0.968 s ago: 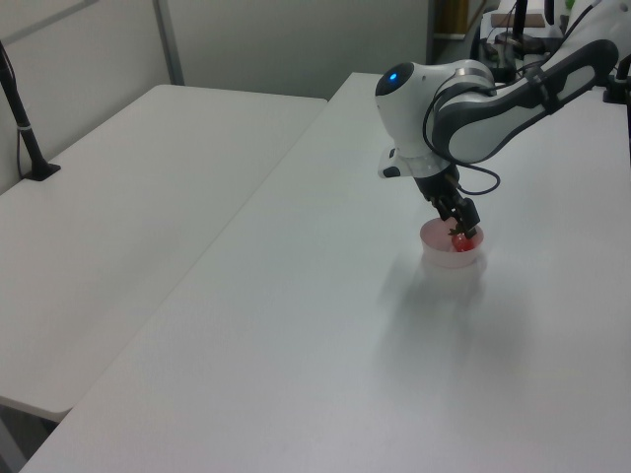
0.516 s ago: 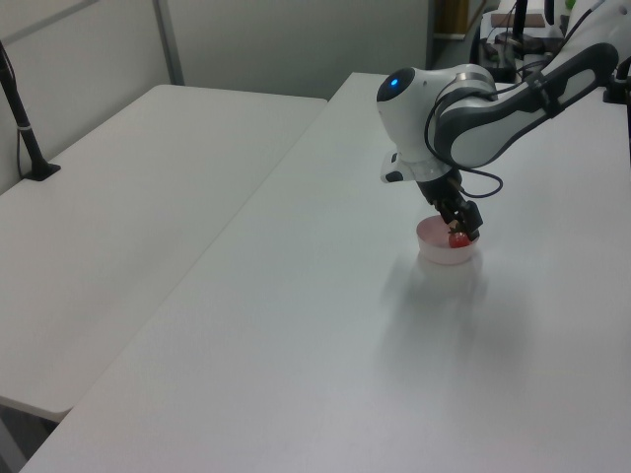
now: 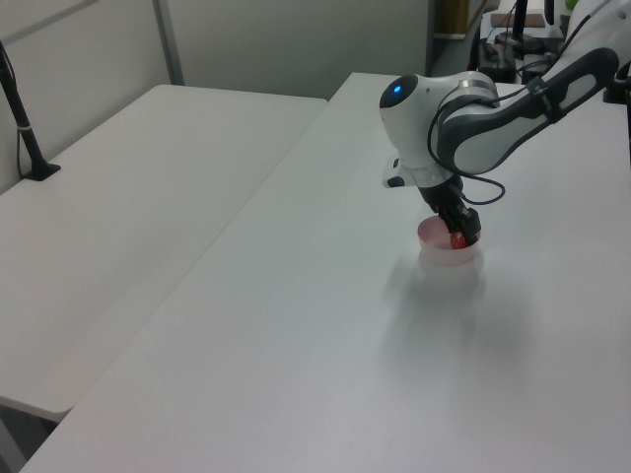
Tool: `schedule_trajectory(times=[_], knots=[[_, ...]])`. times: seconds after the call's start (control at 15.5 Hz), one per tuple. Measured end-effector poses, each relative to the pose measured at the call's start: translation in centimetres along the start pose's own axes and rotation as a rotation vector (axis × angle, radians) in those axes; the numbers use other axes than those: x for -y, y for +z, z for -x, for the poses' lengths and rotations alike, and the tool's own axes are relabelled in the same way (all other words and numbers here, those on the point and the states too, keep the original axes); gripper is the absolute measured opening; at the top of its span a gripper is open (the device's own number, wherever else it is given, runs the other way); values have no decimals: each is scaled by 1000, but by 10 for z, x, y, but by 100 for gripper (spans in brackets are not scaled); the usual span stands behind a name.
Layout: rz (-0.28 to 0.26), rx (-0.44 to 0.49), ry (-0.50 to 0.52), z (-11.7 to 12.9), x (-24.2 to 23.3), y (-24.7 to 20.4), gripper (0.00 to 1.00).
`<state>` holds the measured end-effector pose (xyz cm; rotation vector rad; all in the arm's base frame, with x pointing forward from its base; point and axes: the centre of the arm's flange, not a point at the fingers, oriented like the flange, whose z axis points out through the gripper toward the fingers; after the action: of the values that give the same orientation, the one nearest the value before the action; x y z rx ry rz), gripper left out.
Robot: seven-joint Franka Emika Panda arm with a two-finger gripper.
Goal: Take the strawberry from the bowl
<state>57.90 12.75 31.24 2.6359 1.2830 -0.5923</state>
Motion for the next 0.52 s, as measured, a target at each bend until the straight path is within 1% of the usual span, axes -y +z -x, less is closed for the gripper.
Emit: schedule_trajectory(times=[0.06, 0.13, 0.26, 0.45, 0.52], knots=[[-1, 2, 0, 0, 1, 1, 54], [-2, 4, 0, 0, 1, 2, 54], [0, 1, -1, -1, 1, 3, 47], [2, -3, -1, -1, 1, 3, 44], [3, -4, 0, -1, 1, 2, 41]])
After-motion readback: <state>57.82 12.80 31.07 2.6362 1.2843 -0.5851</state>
